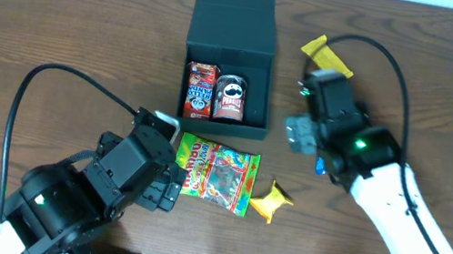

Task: Pack container
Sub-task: 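Move the right gripper to the blue bar and grasp it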

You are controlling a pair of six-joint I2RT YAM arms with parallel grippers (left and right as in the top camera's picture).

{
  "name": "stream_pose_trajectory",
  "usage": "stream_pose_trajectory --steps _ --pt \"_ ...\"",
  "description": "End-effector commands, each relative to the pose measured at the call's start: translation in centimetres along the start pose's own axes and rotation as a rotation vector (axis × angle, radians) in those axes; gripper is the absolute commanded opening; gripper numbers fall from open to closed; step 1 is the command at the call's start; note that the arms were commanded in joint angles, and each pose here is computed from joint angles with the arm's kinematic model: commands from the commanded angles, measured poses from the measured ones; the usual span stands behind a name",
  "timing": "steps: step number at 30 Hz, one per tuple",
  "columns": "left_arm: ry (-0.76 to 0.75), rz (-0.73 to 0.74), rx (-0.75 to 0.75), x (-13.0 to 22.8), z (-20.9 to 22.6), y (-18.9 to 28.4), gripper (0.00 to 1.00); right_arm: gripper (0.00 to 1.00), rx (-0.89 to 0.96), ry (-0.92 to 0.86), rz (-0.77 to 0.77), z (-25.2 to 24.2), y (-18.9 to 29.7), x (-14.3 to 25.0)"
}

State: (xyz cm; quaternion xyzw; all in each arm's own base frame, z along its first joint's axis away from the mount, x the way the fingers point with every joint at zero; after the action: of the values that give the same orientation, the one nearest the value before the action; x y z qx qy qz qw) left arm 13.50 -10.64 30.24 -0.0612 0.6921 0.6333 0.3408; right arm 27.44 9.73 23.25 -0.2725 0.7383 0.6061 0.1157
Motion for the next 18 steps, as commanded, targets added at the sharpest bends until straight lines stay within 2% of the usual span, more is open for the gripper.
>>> stream_pose_trajectory --steps 1,8,14,18 --pt "-0.009 -0.001 -0.019 0.0 0.2 -0.1 0.95 0.99 0.030 -0.010 0.046 -2.2 -1.1 1.1" --pt "-0.009 -0.001 -0.019 0.0 0.2 -0.1 0.95 0.99 -0.039 -0.112 0.129 -4.1 -4.2 1.4" --pt "-0.009 -0.001 -0.019 0.0 0.2 -0.1 0.95 0.99 -0.156 -0.107 0.202 -2.3 -7.6 1.6" --pt "-0.009 -0.001 -0.019 0.0 0.2 -0.1 0.95 0.99 -0.161 -0.105 0.218 -1.7 -10.0 1.6"
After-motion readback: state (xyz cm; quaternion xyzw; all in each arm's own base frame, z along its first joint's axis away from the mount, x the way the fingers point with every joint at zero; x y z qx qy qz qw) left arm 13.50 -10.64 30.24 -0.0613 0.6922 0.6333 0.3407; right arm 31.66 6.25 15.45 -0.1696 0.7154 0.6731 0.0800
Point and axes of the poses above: each gripper's point midway between its finger pads, its own y axis back along the fingers, its own z axis along the line the jaws close on, x = y × z, the point moved 9 cm from there along y, back along the fingers, and after that the axes turned 5 degrees about -y, right-handed, at the moved point
